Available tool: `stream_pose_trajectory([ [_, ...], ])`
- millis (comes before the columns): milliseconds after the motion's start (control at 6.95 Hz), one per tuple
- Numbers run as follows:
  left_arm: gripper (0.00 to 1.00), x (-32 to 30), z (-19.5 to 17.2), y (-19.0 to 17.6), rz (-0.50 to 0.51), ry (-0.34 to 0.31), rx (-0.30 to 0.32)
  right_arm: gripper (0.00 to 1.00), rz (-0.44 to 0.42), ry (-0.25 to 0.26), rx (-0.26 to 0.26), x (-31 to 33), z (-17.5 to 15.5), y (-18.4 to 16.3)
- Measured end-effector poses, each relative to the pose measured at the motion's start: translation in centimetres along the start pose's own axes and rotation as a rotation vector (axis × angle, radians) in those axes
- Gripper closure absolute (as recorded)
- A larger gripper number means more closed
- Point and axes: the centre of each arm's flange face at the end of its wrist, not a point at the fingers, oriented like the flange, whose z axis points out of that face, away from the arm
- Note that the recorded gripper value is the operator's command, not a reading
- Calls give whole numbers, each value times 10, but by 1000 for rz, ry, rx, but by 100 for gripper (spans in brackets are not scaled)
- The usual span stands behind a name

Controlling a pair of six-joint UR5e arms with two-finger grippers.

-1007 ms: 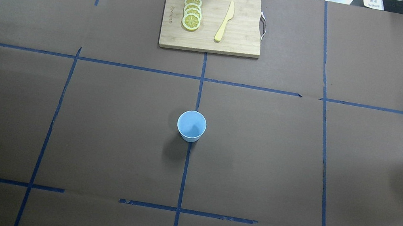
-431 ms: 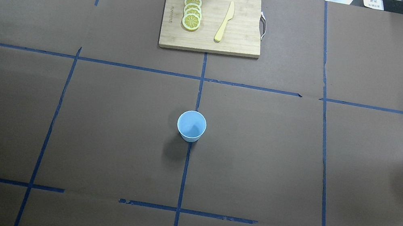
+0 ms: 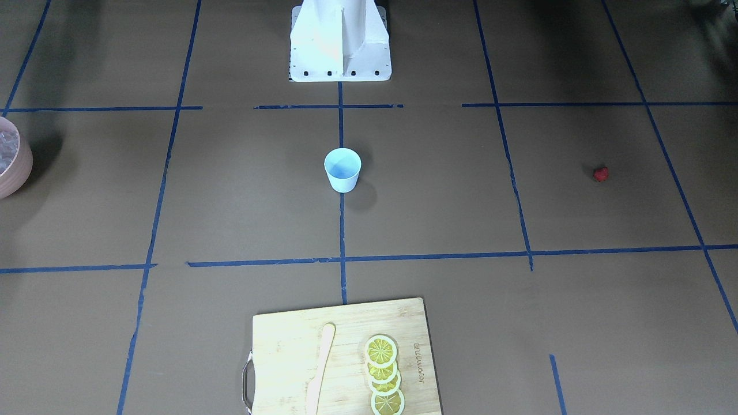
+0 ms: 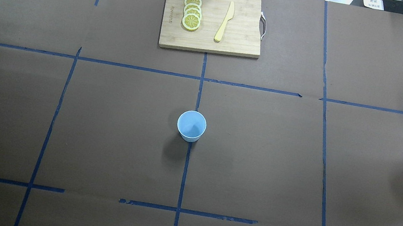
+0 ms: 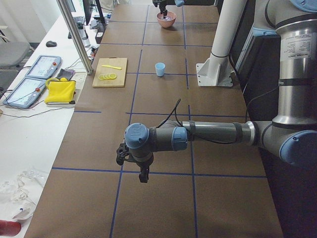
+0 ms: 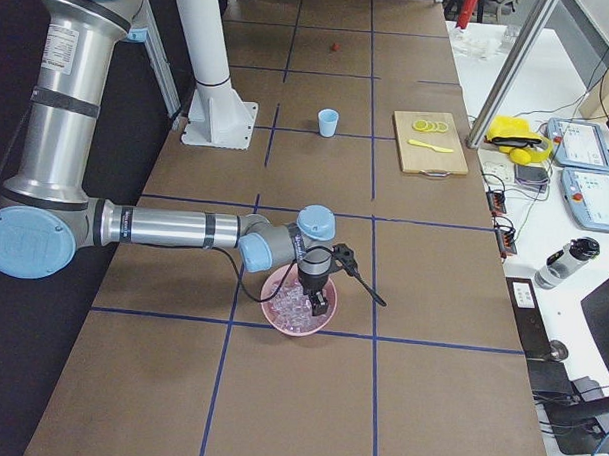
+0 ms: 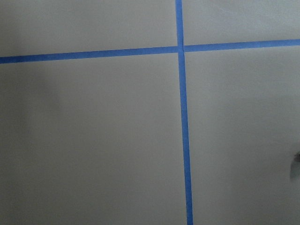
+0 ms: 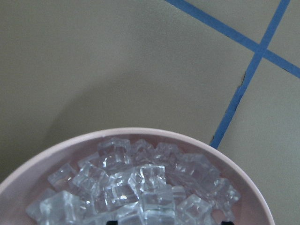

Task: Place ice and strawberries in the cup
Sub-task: 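Lower the right gripper into the pink bowl and grasp an ice cube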

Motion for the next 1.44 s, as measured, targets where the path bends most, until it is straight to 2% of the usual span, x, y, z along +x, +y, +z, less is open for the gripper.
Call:
stream_pose_trajectory([
  [288, 0, 0, 0, 0, 1, 0, 0, 75, -6, -6, -6, -3, 3, 0],
  [719, 0, 0, 0, 0, -1, 0, -1, 87, -10, -9, -7, -4, 2, 3],
  [863, 0, 0, 1, 1, -1, 0, -2, 89, -11, -9, -4, -5, 0, 3],
  [1007, 0, -1, 1, 1, -2, 0, -3, 96, -10, -10, 8, -6, -6, 1],
  [1294, 0, -1, 1, 1, -2, 0, -4, 99, 21, -26, 57, -3, -37, -5],
  [1438, 0, -1, 2, 2, -3, 1, -4, 100, 64, -66, 89, -5, -56, -13],
])
